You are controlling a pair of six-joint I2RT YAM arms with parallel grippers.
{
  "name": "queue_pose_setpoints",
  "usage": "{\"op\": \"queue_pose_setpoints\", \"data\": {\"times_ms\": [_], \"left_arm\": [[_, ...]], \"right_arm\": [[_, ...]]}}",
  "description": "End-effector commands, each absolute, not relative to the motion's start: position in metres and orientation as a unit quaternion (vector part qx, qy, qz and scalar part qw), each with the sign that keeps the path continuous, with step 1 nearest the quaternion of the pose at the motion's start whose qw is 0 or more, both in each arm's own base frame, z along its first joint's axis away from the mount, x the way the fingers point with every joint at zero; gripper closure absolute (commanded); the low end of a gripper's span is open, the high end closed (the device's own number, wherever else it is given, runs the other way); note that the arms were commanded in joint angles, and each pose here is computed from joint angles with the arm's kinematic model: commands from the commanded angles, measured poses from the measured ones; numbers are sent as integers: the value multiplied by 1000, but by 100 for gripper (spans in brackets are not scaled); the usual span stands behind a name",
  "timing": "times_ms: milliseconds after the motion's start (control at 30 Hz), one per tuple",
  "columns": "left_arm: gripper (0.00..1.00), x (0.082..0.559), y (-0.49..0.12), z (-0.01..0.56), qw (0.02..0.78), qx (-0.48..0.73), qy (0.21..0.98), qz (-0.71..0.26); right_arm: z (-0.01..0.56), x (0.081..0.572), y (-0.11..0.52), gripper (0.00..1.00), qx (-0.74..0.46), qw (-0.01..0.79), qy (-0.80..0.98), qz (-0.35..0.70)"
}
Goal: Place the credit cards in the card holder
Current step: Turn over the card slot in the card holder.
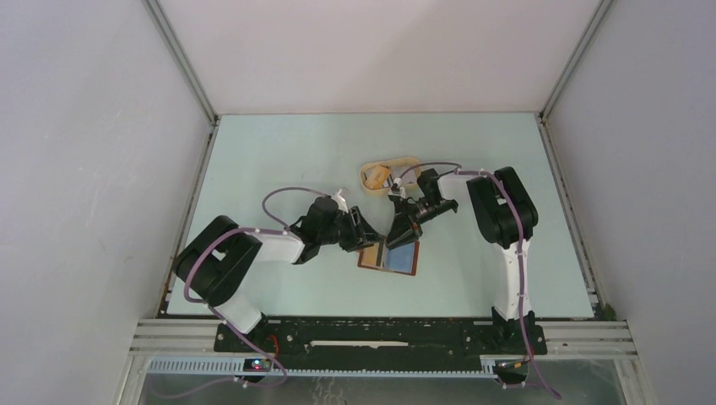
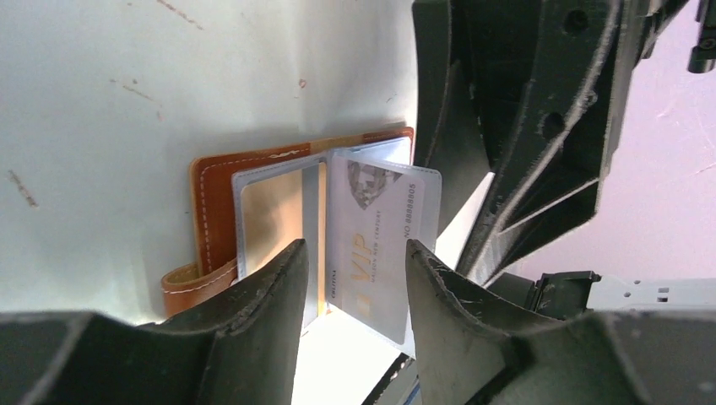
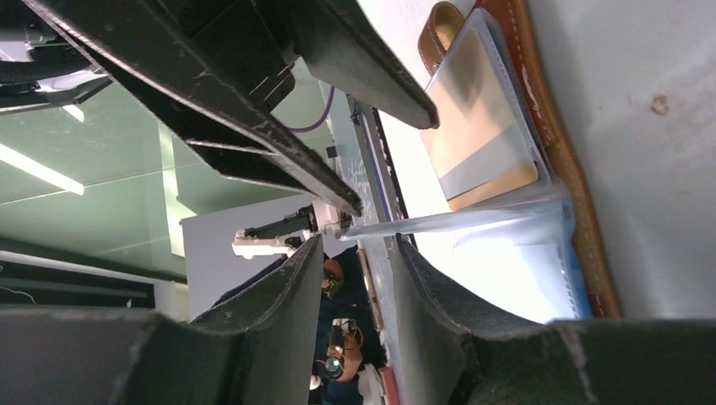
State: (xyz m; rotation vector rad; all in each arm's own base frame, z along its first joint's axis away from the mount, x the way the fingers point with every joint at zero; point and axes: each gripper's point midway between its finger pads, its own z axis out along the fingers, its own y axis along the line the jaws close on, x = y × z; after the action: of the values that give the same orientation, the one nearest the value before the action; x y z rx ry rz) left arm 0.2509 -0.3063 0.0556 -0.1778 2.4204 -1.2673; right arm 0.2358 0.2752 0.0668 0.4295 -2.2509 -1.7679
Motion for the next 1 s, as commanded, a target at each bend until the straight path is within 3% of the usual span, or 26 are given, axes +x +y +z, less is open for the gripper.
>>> {"op": "queue_pose_setpoints", "data": {"times_ms": [0,367,967], "left_arm": [[49,252,-307,58,198,-71,856,-472],[48,253,-305,56,197,-74,855,-473],[48,264,-272,61,247,-88,864,-429]], "right_arm": [[77,237,283,55,163,121,-758,-620],[77,240,289,46,188,106,-767,-605],[80,245,292,46,218,77,-774,-589]]}}
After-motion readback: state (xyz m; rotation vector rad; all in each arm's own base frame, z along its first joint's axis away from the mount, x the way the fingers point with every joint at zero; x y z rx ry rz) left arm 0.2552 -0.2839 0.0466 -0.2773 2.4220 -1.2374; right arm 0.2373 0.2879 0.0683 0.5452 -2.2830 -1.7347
